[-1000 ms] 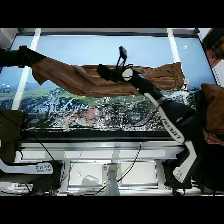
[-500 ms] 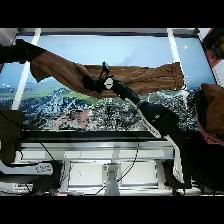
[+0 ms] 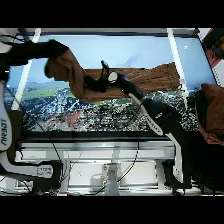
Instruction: Fold the clothes and pants, and hang the long-sleeved shirts on hangers.
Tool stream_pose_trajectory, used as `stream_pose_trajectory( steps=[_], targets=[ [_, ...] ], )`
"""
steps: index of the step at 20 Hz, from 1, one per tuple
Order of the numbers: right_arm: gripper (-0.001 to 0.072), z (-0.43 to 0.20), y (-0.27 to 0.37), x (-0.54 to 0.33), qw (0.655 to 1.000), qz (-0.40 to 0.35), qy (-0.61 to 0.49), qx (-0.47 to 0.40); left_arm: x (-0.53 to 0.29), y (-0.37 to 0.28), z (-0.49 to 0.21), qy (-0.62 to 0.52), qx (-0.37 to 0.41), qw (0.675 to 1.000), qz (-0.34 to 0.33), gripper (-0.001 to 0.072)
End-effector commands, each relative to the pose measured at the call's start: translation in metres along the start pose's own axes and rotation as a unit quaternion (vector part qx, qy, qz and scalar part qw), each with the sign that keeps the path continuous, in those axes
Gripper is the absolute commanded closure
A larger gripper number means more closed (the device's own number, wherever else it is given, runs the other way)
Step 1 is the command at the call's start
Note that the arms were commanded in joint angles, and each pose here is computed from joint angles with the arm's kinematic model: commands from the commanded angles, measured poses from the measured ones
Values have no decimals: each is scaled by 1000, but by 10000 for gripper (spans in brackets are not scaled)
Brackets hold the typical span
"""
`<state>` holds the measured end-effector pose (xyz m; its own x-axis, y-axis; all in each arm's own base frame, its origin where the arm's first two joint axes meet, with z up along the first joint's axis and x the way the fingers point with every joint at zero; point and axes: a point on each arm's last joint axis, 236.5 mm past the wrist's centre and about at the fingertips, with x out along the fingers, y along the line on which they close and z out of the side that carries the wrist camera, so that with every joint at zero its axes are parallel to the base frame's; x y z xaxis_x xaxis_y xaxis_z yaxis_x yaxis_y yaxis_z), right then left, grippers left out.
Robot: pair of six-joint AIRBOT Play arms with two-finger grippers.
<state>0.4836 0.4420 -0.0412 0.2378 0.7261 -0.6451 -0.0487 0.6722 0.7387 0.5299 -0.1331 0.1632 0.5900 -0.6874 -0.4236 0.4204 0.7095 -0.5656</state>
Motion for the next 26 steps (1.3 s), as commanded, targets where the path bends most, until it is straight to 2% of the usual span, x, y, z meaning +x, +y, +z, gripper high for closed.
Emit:
stream_pose_trajectory(
  steps=[1, 4, 9, 15, 16, 18, 21, 26],
  targets=[
    [683, 25, -27, -58, 998, -48, 13, -47, 62, -7, -42, 51, 22, 998, 5, 687],
    [683, 64, -37, -121, 995, -73, -27, -66, 113, -11, -80, 84, -10, 996, -1, 688],
    [683, 116, -49, -215, 984, -107, -106, -99, 166, -57, -148, 152, 5, 988, -38, 689],
    [683, 132, -77, -265, 979, -139, -125, -82, 203, -83, -178, 150, 23, 988, -38, 682],
    [683, 132, -81, -267, 978, -145, -123, -81, 204, -84, -180, 152, 24, 987, -39, 572],
    [683, 129, -86, -268, 978, -154, -116, -82, 205, -85, -181, 152, 23, 987, -40, 18],
    [683, 128, -87, -268, 977, -157, -114, -82, 195, -87, -170, 150, 6, 988, -47, 4],
    [683, 127, -98, -272, 973, -182, -108, -93, 131, -58, -97, 99, -1, 995, -33, 18]
  ],
)
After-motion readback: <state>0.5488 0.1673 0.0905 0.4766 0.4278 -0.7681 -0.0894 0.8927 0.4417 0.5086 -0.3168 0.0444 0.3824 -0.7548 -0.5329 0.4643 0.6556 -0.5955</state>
